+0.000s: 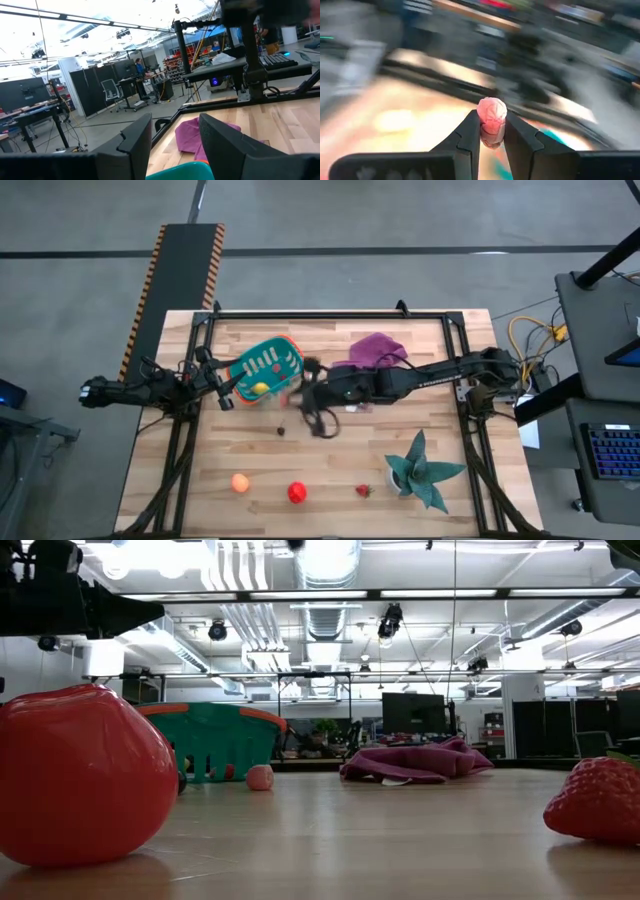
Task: Pick and placing Produce into tupperware
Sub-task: Put the pink peach into the blue basket
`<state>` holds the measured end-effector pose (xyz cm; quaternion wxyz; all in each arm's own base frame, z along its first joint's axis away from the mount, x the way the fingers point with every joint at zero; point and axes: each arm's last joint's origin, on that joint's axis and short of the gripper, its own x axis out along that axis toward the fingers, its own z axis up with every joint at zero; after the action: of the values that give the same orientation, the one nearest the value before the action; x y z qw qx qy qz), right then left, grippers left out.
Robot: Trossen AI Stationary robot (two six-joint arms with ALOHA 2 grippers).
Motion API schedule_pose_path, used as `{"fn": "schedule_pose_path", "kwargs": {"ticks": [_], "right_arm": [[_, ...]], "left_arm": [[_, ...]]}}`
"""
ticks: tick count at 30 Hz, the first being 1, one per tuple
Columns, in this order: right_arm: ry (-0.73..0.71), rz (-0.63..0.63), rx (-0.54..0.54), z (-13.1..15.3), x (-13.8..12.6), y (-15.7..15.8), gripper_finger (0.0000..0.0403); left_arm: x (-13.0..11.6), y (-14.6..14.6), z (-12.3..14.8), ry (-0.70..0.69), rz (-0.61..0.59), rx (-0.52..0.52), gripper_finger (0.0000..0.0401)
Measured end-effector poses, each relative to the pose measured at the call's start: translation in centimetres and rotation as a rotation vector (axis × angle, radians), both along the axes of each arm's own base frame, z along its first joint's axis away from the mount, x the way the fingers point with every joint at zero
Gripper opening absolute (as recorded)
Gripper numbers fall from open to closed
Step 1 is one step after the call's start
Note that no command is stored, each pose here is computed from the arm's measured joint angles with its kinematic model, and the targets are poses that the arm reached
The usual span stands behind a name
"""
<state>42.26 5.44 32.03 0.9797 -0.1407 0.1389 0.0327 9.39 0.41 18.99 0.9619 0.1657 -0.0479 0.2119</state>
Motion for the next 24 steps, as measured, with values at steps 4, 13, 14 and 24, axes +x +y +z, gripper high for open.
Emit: {"fn": "schedule_pose_path", "kwargs": {"ticks": [4,13,14,24], "right_arm": [[0.005,-0.452,-0.025,-0.4,-0.3,-1.3,0.0063],[0.11,-0.551,-0.065,-1.4,-0.7,-3.0,0.0063],[0.114,-0.528,-0.049,-1.4,-0.6,-3.2,0.0063],[0.215,-0.383,0.287,-3.3,0.0,-9.6,0.0046]], "left_arm": [[0.0,0.0,0.0,0.0,-0.001,0.0,0.0151],[0.0,0.0,0.0,0.0,0.0,0.0,0.0151],[0.0,0.0,0.0,0.0,0.0,0.0,0.0151],[0.0,0.0,0.0,-0.001,0.0,0.0,0.0151]]}}
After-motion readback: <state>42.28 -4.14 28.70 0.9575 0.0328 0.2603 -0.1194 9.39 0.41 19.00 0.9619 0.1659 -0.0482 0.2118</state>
